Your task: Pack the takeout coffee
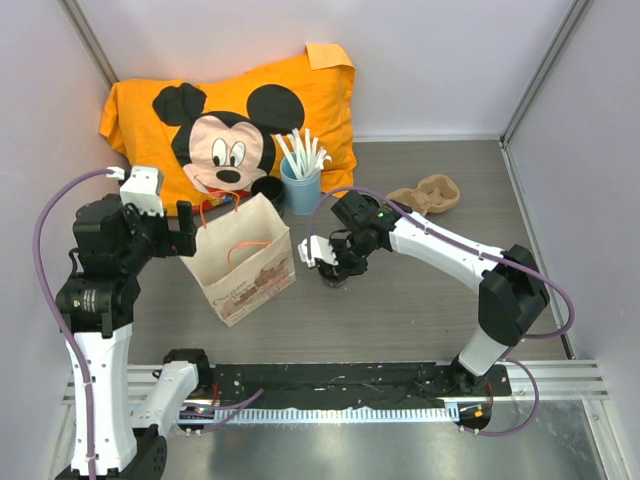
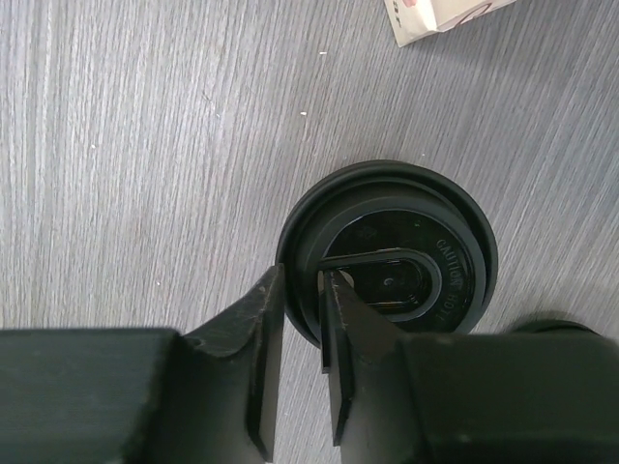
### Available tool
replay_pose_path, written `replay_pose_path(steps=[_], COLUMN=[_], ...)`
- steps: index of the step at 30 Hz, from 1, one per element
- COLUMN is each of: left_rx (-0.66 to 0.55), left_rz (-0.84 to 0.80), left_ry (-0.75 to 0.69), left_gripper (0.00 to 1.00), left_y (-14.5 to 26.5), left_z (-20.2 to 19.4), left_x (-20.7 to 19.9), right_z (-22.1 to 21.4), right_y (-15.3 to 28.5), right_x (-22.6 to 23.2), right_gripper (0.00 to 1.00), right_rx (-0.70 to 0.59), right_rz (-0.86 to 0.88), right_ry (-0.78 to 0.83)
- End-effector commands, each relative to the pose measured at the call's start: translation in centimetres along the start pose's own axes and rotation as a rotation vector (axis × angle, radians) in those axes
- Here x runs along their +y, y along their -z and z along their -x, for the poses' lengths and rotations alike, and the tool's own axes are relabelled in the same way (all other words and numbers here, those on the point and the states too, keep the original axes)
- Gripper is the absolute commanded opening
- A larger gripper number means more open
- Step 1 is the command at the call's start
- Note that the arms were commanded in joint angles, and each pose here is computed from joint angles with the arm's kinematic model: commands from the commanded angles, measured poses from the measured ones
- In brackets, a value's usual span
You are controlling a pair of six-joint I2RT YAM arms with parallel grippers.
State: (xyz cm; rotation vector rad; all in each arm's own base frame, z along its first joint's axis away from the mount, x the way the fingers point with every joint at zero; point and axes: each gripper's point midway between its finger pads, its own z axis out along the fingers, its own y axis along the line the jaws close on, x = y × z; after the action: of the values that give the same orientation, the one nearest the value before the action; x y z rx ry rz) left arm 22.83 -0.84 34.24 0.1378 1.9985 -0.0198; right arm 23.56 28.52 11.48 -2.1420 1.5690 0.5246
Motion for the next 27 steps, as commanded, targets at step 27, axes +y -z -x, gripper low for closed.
replay_pose_path(steps=[27], left_rx=[-0.122], left_rz=[0.047], left_ry=[0.056], left_gripper=[1.00], left_y=[-0.7], left_z=[3.6], left_x=[1.9], right_z=[4.6], right_y=[8.6], right_x=[-5.0], right_gripper=[0.01], right_rx=[0.008], right_rz=[-0.293], right_ry=[-0.219])
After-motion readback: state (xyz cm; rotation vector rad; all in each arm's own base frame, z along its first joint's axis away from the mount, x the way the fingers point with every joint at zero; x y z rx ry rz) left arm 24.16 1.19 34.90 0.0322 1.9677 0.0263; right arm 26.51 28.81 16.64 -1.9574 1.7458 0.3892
